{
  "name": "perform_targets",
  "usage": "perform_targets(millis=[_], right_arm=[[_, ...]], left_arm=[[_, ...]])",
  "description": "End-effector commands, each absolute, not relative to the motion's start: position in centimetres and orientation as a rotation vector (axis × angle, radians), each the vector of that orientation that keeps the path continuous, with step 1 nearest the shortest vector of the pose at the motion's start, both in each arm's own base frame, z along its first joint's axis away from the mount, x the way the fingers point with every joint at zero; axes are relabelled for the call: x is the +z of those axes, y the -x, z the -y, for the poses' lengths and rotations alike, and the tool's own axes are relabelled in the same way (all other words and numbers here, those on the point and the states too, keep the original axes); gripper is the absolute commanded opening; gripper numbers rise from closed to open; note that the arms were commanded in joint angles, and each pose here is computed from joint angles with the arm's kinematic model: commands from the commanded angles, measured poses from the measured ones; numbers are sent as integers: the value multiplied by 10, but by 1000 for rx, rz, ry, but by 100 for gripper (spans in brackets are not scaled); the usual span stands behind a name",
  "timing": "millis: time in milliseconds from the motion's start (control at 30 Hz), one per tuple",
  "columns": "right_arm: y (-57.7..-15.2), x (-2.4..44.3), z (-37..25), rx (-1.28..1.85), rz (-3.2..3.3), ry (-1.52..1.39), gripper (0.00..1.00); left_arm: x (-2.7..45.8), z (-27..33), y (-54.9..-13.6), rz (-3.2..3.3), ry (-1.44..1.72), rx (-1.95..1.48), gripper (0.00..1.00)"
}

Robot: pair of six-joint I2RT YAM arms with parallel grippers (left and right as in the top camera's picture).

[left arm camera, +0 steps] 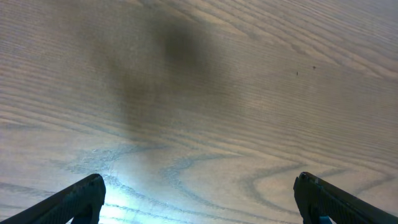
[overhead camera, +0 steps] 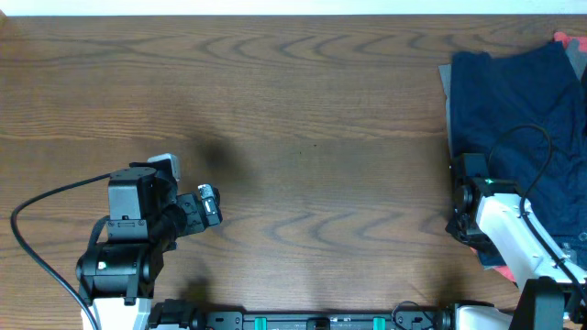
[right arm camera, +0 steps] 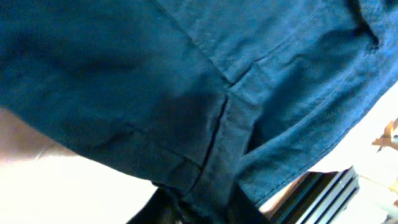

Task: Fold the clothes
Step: 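Reach the right gripper into the clothing pile and grasp the navy shorts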

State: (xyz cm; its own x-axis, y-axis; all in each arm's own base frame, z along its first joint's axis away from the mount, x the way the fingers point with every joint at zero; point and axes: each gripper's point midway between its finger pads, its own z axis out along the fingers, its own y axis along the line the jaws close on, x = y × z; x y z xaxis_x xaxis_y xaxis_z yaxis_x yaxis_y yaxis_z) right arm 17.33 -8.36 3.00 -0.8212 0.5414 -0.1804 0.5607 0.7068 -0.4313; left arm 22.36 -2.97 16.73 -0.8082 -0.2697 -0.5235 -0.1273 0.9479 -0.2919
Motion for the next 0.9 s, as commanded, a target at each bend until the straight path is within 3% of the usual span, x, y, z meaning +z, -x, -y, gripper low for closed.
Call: perform_targets(millis=[0,67,133,333,533,633,733,867], right_arm=[[-170,33,88,-783,-2860,-939,7],[-168,38,88,-795,-2876,-937,2],[-170,44,87,-788,-2884,-939,3],[-180,57,87,-777,-2871,-940,36],[-179,55,83,-745,-2890,-947,38],[-179,55,83,-745,-2889,-947,29],[-179,55,83,-744,-2889,-948,1],[-180,51,73,-652,-2930,-944,1]], left_arm=[[173,30,-225,-2498,291,-336,98],[173,30,-225,-2498,291,-337,98],[173,30,-225,-2498,291,-336,98],[174,30,-226,-2495,291,-336,98],[174,30,-226,-2495,290,-336,98],[174,30,-226,-2495,290,-336,98],[174,30,-226,-2495,290,-336,98],[174,30,-226,-2495,290,-336,98]])
